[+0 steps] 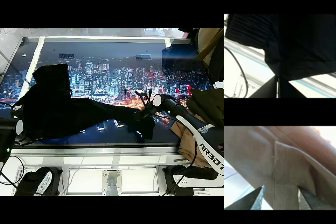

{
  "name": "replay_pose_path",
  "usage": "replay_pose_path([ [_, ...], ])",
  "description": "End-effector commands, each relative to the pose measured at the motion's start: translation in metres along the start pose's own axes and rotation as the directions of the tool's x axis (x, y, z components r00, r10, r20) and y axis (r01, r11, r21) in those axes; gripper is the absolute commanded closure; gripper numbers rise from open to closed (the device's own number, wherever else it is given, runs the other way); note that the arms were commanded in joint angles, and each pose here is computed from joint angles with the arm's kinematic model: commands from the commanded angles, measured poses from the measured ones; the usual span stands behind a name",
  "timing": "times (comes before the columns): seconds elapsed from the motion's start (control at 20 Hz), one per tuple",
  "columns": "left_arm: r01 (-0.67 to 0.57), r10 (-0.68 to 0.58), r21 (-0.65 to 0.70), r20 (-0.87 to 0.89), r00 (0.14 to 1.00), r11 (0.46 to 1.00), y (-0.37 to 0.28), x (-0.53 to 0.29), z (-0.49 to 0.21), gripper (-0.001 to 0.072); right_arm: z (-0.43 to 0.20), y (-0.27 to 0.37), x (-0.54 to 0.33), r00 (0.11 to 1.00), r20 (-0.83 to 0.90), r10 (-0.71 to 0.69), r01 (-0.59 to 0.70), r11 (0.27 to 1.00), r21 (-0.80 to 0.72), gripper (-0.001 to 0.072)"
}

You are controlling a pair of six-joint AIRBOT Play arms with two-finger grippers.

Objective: Fold the clothes and pants, and hang the long-sleeved shirts on hangers.

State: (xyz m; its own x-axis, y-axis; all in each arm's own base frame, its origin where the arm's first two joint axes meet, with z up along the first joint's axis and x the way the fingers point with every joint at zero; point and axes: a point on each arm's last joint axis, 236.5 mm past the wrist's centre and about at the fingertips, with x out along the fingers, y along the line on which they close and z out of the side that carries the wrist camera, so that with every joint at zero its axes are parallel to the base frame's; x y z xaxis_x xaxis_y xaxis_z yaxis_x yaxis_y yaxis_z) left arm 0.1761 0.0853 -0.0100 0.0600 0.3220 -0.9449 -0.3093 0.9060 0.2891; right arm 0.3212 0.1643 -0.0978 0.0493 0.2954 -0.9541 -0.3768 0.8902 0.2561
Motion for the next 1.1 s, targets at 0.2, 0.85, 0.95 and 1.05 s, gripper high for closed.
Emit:
replay_pose_path([
  [0.2, 0.000, 0.000, -0.001, 0.000, 1.000, 1.000, 0.000, 0.000, 0.000, 0.0696, -0.012, 0.008, 0.029, 0.994, -0.080, -0.070, 0.061, 0.991, -0.117, 0.0264],
  [0.85, -0.038, 0.038, 0.017, -0.010, 0.999, 0.999, 0.011, -0.004, -0.006, 0.0696, 0.009, -0.066, -0.065, 0.885, -0.103, -0.455, 0.427, 0.879, -0.210, 0.0705],
  [0.95, -0.094, 0.094, 0.012, 0.019, 0.995, 0.995, 0.028, -0.010, -0.005, 0.0696, -0.007, -0.084, -0.100, 0.865, -0.127, -0.485, 0.466, 0.871, -0.155, 0.0705],
  [1.05, -0.160, 0.160, -0.005, 0.081, 0.984, 0.987, 0.048, -0.020, 0.001, 0.0696, -0.017, -0.097, -0.138, 0.866, -0.098, -0.490, 0.486, 0.872, -0.066, 0.0705],
])
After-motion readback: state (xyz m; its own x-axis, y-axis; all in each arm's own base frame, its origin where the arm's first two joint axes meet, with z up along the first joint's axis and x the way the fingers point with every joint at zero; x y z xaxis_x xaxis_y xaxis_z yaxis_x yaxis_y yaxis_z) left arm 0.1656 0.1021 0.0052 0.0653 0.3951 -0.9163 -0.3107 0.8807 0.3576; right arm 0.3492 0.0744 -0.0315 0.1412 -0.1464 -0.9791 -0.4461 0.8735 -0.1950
